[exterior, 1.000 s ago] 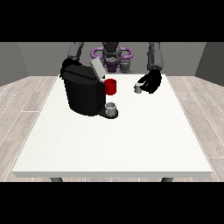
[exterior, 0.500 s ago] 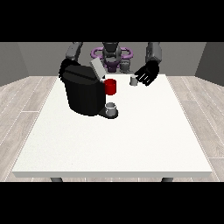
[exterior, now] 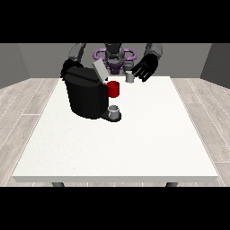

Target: Insert the coffee pod into the coffee machine and close the lid

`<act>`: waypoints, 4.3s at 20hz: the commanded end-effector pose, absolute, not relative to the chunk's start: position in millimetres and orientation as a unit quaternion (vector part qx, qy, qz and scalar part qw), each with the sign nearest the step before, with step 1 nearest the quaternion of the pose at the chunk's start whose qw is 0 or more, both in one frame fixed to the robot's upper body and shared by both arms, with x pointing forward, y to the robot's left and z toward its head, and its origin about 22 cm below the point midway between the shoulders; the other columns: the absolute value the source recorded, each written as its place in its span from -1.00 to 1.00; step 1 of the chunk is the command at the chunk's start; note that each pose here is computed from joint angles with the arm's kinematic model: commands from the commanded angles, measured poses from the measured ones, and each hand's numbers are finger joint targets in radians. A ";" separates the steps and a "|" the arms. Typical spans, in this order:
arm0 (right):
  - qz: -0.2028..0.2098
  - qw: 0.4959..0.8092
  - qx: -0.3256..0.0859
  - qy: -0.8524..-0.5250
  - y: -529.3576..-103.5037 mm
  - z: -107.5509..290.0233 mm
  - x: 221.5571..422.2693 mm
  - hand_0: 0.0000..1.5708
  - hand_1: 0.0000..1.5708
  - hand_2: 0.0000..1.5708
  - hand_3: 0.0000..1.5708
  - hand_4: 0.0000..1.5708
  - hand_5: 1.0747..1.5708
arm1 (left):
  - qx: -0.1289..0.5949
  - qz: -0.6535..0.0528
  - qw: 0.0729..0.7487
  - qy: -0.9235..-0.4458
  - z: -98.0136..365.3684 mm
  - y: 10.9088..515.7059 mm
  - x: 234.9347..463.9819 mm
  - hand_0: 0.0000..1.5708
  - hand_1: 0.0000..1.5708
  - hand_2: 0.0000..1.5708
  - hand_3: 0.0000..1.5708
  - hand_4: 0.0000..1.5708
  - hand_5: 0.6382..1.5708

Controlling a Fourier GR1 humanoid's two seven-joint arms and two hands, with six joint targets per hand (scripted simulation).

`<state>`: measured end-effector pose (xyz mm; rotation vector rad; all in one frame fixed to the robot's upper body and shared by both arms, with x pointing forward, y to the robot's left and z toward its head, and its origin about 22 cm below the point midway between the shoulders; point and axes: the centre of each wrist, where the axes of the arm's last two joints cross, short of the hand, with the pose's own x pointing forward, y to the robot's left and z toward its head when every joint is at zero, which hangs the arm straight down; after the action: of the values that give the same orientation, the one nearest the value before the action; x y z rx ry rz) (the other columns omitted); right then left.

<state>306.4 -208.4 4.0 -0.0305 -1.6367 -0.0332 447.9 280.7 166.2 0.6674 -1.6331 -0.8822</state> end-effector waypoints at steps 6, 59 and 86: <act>0.003 0.653 -0.011 -0.758 -185.3 16.5 306.2 -1.00 -1.00 -1.00 -1.00 -0.37 1.00 | 0.292 -0.339 0.542 -0.712 222.8 269.2 458.5 0.60 0.60 0.68 0.60 -0.38 1.00; -0.044 0.665 -0.037 -0.745 -232.1 34.5 315.0 -1.00 -1.00 -1.00 -1.00 -0.49 1.00 | 0.298 -0.402 0.529 -0.686 206.0 255.8 461.9 0.38 0.38 0.44 0.22 -0.49 1.00; -0.058 0.673 -0.047 -0.736 -228.4 14.2 308.5 -1.00 -1.00 -1.00 -1.00 -0.51 1.00 | 0.292 -0.464 0.521 -0.654 212.6 254.3 461.2 -1.00 -1.00 -1.00 -1.00 -1.00 1.00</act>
<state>312.7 -222.9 23.2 -0.1103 -1.6883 -0.1108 461.7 256.9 219.8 0.7417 -1.5997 -1.0891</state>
